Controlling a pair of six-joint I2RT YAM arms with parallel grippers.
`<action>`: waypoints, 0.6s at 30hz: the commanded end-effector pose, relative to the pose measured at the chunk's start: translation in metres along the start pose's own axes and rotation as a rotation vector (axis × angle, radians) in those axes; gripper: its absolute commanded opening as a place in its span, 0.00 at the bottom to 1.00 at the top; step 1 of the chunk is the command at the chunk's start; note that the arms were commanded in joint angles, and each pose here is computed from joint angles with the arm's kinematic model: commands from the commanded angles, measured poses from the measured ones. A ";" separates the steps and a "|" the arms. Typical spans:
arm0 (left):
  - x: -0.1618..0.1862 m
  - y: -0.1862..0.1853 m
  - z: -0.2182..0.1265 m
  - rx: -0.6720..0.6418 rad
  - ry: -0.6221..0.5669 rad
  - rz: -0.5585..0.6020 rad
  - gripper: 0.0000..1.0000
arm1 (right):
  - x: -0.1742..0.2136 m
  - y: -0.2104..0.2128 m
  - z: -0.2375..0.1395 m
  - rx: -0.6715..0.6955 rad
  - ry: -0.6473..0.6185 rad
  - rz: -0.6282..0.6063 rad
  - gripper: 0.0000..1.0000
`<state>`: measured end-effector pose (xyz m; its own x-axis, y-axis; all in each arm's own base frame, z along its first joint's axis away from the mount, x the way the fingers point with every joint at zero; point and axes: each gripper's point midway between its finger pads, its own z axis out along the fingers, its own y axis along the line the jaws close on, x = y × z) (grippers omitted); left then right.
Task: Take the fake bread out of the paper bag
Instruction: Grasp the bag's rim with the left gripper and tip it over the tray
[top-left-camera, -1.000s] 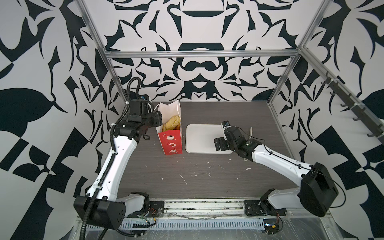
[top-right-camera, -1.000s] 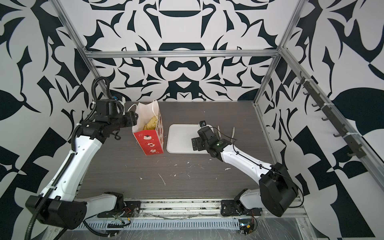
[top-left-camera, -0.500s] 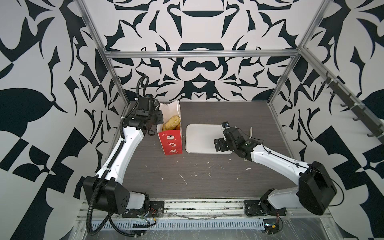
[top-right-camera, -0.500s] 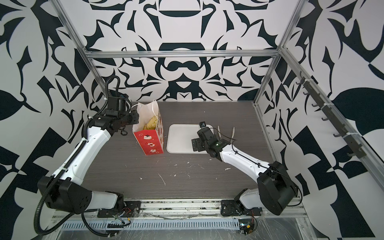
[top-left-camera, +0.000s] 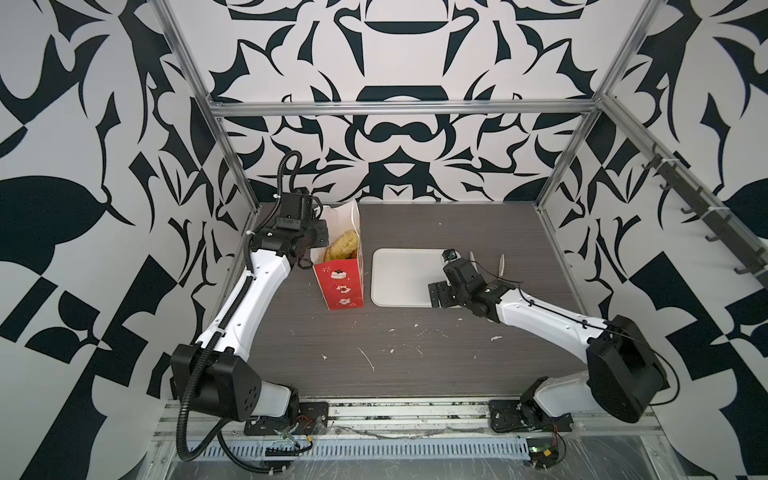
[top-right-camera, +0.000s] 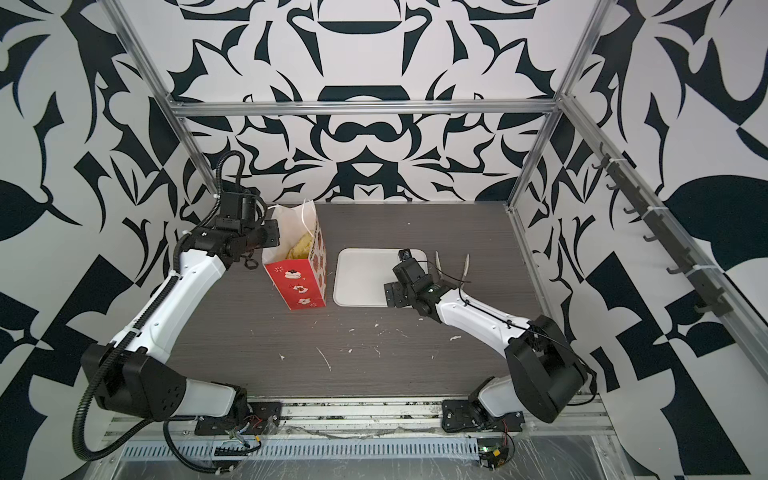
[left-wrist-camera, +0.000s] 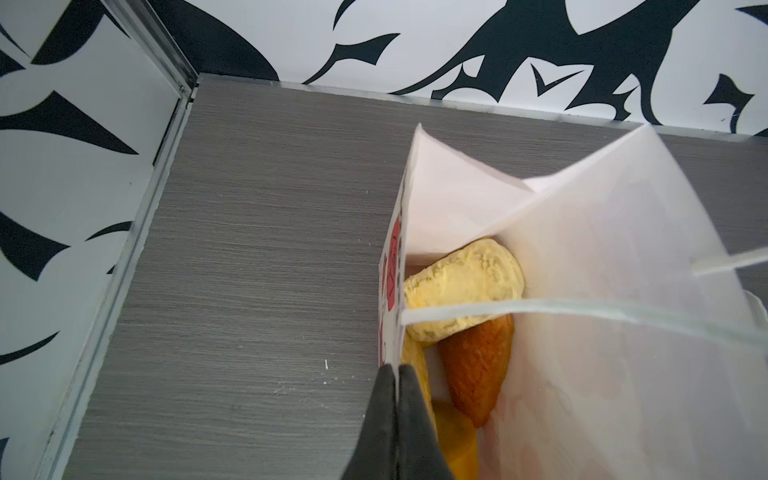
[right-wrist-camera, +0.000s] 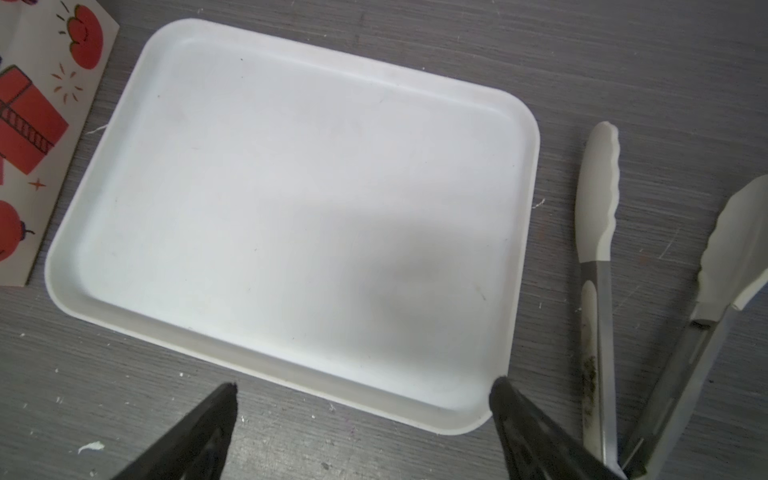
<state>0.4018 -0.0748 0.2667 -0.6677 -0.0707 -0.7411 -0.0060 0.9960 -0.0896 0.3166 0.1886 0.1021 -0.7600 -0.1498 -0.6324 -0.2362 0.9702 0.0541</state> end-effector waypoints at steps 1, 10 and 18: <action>-0.017 -0.002 -0.005 -0.005 -0.030 0.020 0.00 | -0.009 -0.001 -0.003 0.010 -0.034 0.017 0.97; -0.082 0.005 -0.008 -0.067 -0.120 0.114 0.00 | -0.023 -0.006 -0.008 0.053 -0.074 -0.002 0.97; -0.117 -0.001 0.010 -0.093 -0.149 0.264 0.00 | -0.034 -0.024 -0.020 0.138 -0.117 -0.029 0.97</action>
<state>0.4811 -0.0687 0.3381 -0.5634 0.1234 -0.8169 0.0555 0.9922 0.1115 0.3250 0.1734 0.1074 -0.7307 -0.1725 -0.6606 -0.1978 0.9795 -0.0370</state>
